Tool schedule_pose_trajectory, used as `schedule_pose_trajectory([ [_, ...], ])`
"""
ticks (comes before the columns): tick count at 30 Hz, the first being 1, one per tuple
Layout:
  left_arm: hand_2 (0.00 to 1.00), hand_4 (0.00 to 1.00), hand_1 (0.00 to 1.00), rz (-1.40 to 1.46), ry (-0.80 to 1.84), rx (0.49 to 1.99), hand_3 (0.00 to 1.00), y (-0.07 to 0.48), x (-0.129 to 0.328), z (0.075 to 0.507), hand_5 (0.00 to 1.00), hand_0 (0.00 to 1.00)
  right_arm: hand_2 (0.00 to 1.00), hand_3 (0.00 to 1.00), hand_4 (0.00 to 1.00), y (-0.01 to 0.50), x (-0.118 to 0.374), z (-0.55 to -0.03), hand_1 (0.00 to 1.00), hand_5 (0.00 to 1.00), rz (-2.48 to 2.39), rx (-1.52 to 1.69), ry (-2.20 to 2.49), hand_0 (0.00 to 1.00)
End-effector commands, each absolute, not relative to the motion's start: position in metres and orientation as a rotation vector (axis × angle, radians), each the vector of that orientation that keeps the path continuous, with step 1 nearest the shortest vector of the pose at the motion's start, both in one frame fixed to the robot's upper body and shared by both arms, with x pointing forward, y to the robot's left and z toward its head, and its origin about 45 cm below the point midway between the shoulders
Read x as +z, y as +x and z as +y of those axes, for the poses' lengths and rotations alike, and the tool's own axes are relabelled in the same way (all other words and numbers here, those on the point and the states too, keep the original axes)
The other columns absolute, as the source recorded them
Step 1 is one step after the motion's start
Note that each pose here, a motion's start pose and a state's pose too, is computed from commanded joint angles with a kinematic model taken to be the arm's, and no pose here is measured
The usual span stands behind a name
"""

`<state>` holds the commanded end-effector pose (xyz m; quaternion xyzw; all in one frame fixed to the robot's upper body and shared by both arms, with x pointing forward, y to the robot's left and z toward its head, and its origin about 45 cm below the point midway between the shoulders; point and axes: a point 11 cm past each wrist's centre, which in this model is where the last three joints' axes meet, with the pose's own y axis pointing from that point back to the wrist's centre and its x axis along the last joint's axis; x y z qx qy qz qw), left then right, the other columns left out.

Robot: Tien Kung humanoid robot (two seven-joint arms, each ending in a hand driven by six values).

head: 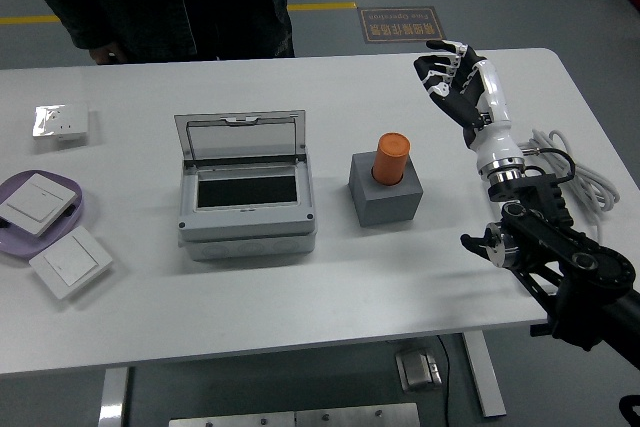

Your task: Pick up the cylinder from the cube,place it in the box,flap close box

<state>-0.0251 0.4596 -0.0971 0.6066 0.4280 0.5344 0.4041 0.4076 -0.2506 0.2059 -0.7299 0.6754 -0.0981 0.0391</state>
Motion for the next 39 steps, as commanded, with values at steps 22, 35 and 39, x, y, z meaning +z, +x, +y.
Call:
schedule_pose_trajectory([
  [22,0.545,0.694,0.591,1.078,1.529,1.345,0.613,-0.023,-0.097,0.46,0.217,0.619,0.534,0.584,0.83,0.398,0.149,-0.224,0.597,0.311,2.093,-0.206,-2.441,0.579],
  [35,0.545,0.693,0.591,1.077,1.53,1.344,0.614,-0.023,-0.097,0.459,0.214,0.616,0.522,0.579,0.822,0.389,0.134,-0.213,0.602,0.316,2.07,-0.144,-2.491,0.592],
  [39,0.545,0.693,0.591,1.077,1.529,1.346,0.614,-0.022,-0.097,0.46,0.214,0.616,0.522,0.579,0.822,0.388,0.13,-0.213,0.602,0.316,2.077,-0.128,-2.498,0.592],
])
